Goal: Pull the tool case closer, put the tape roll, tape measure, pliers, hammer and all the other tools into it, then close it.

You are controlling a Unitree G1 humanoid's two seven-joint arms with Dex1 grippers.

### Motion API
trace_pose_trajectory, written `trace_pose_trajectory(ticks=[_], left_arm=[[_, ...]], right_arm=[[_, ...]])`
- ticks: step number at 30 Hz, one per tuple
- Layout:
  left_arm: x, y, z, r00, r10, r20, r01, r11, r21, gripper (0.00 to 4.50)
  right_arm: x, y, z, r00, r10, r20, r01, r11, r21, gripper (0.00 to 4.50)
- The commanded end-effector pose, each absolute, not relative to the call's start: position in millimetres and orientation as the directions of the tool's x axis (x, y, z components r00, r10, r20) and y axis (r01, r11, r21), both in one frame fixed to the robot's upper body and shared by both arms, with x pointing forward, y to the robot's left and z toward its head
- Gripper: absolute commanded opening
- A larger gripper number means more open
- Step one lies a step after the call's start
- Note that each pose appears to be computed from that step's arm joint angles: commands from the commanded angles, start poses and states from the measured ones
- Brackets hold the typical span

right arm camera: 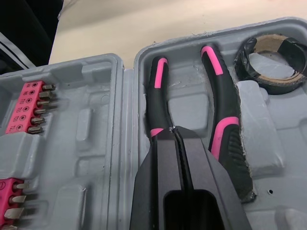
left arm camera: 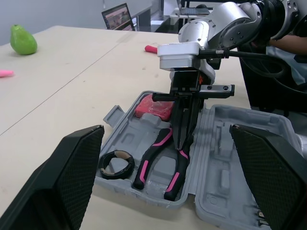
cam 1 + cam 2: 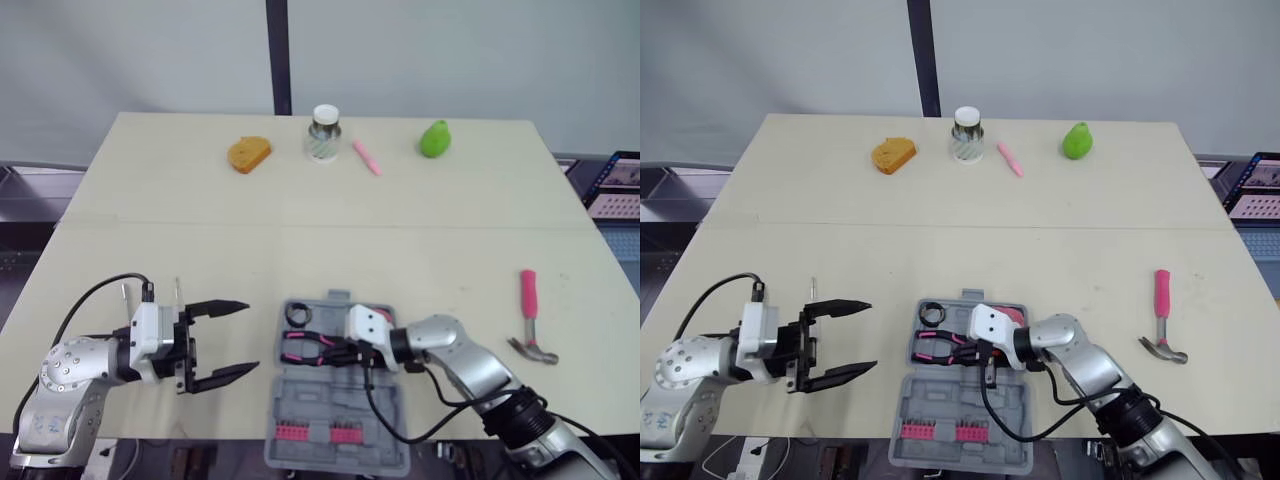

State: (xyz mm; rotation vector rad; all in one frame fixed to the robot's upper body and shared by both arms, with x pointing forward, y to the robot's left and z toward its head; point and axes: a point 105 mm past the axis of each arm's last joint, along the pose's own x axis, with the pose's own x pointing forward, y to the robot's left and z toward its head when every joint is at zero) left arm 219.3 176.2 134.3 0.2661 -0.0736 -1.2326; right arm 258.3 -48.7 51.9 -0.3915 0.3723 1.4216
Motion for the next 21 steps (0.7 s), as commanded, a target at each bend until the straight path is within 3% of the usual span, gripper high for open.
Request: trace_pose_trajectory(ticks=[1,6,9,17,21], left_arm=[[221,173,137,0.34,-0.936,-0.096,0.919,0.308,0.246,4.5],[225,177,126,0.357,-0.912,-0.202,0.925,0.315,0.211,4.5],[229,178,127,0.375,-0.911,-0.171,0.921,0.347,0.175,4.5],[223,190,122,0.407,-0.897,-0.17,0.912,0.389,0.134,4.5],[216,198,116,0.449,-0.875,-0.179,0.893,0.432,0.128,4.5]], right_arm=[[254,-49,78,0.103,0.896,-0.432,-0.995,0.094,-0.042,0.04],[252,-63,124,0.138,0.911,-0.389,-0.99,0.111,-0.092,0.04],[251,-79,139,0.192,0.903,-0.385,-0.98,0.156,-0.122,0.04],[227,-135,129,0.301,0.816,-0.493,-0.949,0.307,-0.072,0.04],[209,-156,117,0.338,0.779,-0.529,-0.919,0.393,-0.009,1.29]])
